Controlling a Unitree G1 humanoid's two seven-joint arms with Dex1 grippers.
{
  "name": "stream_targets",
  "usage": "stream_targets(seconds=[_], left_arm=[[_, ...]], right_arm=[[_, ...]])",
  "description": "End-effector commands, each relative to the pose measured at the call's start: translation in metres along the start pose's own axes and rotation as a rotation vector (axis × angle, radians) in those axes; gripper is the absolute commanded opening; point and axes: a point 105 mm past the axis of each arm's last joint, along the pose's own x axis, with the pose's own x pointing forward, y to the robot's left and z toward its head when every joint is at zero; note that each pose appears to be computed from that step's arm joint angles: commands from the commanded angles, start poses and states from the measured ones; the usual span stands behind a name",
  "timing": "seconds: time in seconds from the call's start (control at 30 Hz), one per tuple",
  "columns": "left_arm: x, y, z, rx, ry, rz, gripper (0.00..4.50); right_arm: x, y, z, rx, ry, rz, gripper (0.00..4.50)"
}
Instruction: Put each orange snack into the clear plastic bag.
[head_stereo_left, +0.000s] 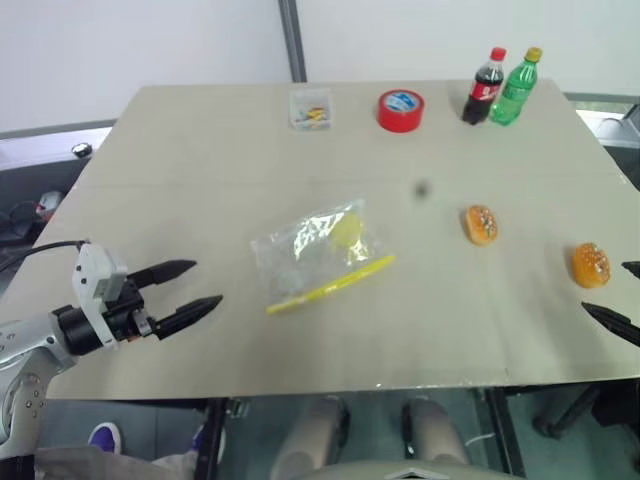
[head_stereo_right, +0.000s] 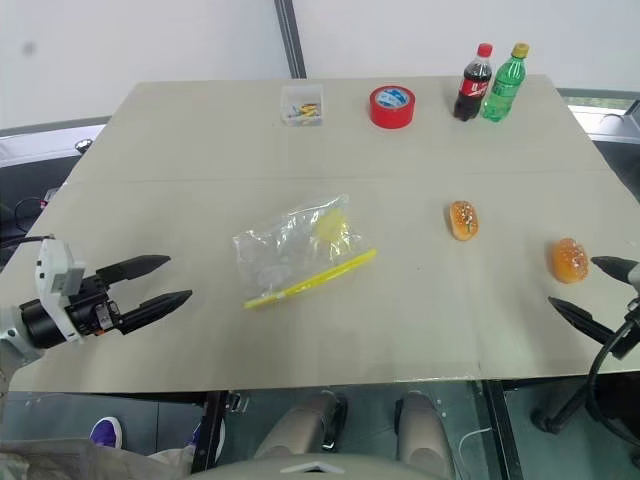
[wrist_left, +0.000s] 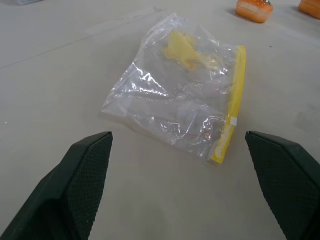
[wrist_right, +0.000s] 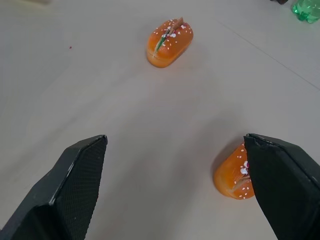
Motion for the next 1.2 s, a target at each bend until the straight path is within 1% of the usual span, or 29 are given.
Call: stream_targets(seconds=[0.03, 0.13, 0.27, 0.37, 0.4, 0.5, 0.57, 0.67, 0.8, 0.9, 0.97, 1.1, 1.13, 1.2], left_arm=[[0.003, 0.001, 0.004, 0.018, -0.017, -0.001, 4.50], [0.011, 0.003, 0.004, -0.007, -0.035, 0.001, 4.50], [0.016, 0.001, 0.003, -0.020, -0.035, 0.009, 4.50], [0.018, 0.005, 0.000, -0.030, -0.030, 0.062, 4.50], [0.020, 0.007, 0.000, -0.049, -0.037, 0.081, 4.50], [0.024, 0.012, -0.010, -0.263, 0.027, 0.134, 4.50], [0.025, 0.010, -0.019, -0.416, 0.107, 0.117, 4.50], [0.030, 0.017, -0.027, -0.571, 0.132, 0.106, 4.50], [0.044, 0.021, -0.030, -0.706, 0.127, 0.072, 4.50], [0.063, 0.014, -0.039, -0.810, 0.179, -0.003, 4.50], [0.080, 0.005, -0.046, -0.865, 0.219, -0.086, 4.50], [0.117, -0.006, -0.054, -0.978, 0.234, -0.197, 4.50], [0.122, -0.007, -0.055, -0.991, 0.238, -0.210, 4.50], [0.138, -0.011, -0.048, -1.023, 0.221, -0.254, 4.50]], right_arm=[[0.006, 0.006, 0.016, -0.029, -0.050, 0.022, 4.47], [0.017, 0.014, 0.024, -0.019, -0.091, 0.052, 4.47], [0.022, 0.018, 0.028, -0.016, -0.111, 0.064, 4.47], [0.029, 0.024, 0.035, -0.019, -0.149, 0.082, 4.47], [0.036, 0.030, 0.039, -0.029, -0.160, 0.098, 4.47], [0.057, 0.052, 0.047, -0.142, -0.144, 0.132, 4.47], [0.067, 0.064, 0.053, -0.151, -0.165, 0.159, 4.47], [0.081, 0.082, 0.063, -0.152, -0.223, 0.224, 4.47], [0.092, 0.098, 0.068, -0.149, -0.266, 0.271, 4.47], [0.093, 0.105, 0.069, -0.154, -0.266, 0.281, 4.47], [0.092, 0.109, 0.068, -0.149, -0.257, 0.290, 4.47], [0.089, 0.115, 0.063, -0.144, -0.225, 0.295, 4.47], [0.088, 0.115, 0.062, -0.144, -0.223, 0.292, 4.47], [0.085, 0.116, 0.062, -0.141, -0.219, 0.283, 4.47]])
